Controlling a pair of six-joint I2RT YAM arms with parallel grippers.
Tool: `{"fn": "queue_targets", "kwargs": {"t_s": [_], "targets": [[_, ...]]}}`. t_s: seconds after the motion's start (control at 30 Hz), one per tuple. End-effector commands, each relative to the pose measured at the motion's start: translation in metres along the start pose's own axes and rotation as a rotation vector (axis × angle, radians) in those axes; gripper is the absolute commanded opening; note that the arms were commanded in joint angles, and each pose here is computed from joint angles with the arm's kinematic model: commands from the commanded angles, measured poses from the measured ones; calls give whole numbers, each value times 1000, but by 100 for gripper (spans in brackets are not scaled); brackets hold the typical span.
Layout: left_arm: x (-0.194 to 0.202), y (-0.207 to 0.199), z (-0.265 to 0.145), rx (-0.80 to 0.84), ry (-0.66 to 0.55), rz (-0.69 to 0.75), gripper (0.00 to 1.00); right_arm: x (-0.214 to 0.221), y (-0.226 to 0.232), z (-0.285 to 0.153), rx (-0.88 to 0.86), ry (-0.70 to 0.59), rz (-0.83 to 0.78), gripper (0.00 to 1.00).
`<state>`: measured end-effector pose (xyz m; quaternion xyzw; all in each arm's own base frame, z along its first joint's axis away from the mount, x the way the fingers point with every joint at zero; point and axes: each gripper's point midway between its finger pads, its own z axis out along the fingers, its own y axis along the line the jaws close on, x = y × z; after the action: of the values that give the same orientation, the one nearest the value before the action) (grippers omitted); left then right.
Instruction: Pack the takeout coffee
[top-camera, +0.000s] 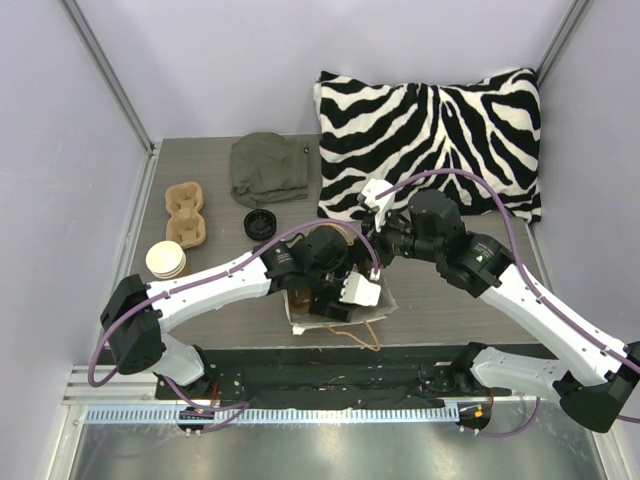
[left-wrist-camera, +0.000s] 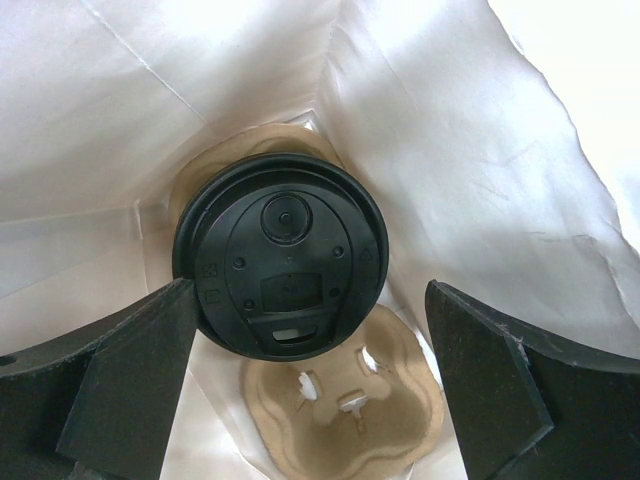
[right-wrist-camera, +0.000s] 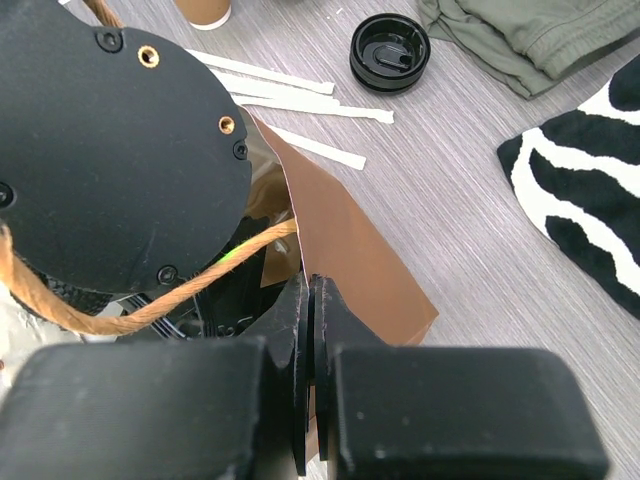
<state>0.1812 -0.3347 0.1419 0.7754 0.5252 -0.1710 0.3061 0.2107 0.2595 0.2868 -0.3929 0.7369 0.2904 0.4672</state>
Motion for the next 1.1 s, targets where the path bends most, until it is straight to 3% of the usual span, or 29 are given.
{"fn": "queue_targets", "kwargs": {"t_s": [0.0,0.67,1.07], "targets": [[-18,38,-19,-158,-75,-18,100,1,5,-4,-21,32,9,1],[-10,59,-28,-362,-120,30,100,11,-9,6,29,104,93,1],[-5,47,-24,-282,-139,52,100,17,-32,8,97,139,149,1]]}}
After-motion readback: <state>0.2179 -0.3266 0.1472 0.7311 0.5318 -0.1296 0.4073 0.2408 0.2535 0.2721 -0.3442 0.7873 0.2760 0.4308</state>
